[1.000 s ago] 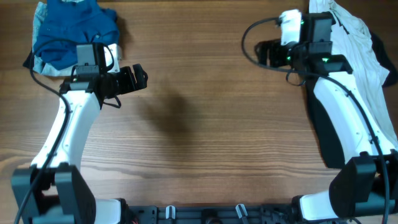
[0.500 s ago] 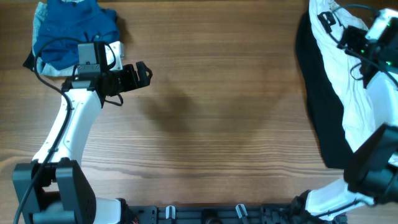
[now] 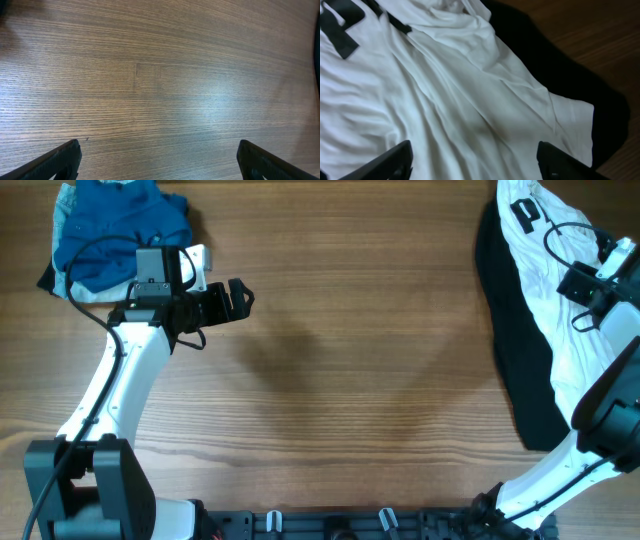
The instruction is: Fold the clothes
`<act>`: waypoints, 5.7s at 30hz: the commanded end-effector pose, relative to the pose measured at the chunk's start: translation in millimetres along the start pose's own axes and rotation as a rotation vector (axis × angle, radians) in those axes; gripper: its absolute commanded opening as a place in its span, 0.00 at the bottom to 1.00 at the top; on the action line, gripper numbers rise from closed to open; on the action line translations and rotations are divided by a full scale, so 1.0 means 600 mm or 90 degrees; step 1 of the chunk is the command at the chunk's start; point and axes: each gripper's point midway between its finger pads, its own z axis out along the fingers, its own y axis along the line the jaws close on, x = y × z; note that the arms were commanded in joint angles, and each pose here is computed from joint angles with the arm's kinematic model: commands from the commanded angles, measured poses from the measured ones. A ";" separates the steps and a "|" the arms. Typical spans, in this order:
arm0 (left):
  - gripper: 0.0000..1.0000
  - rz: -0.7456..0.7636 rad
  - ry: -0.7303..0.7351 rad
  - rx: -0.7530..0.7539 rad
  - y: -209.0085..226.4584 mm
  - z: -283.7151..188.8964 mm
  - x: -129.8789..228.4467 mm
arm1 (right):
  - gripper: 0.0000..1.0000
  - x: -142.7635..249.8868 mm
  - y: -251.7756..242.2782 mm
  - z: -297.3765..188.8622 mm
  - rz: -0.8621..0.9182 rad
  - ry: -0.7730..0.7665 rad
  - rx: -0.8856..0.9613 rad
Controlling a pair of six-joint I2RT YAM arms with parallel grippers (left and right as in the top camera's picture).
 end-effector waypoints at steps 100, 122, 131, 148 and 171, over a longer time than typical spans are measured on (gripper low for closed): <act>1.00 0.139 -0.089 -0.027 -0.044 0.014 -0.051 | 0.85 0.169 0.506 -0.165 -0.158 0.213 -0.290; 1.00 0.140 -0.089 -0.027 -0.044 0.014 -0.051 | 0.04 0.199 0.533 -0.074 -0.139 0.192 -0.301; 1.00 0.140 -0.102 -0.038 -0.038 0.012 -0.060 | 0.04 -0.008 0.565 -0.220 -0.124 -0.005 -0.371; 1.00 0.099 -0.197 -0.071 0.019 -0.064 -0.123 | 0.04 -0.175 0.551 -0.558 -0.156 -0.263 -0.519; 1.00 0.011 -0.299 -0.118 0.088 -0.192 -0.159 | 0.04 -0.166 0.623 -0.976 -0.335 -0.390 -0.672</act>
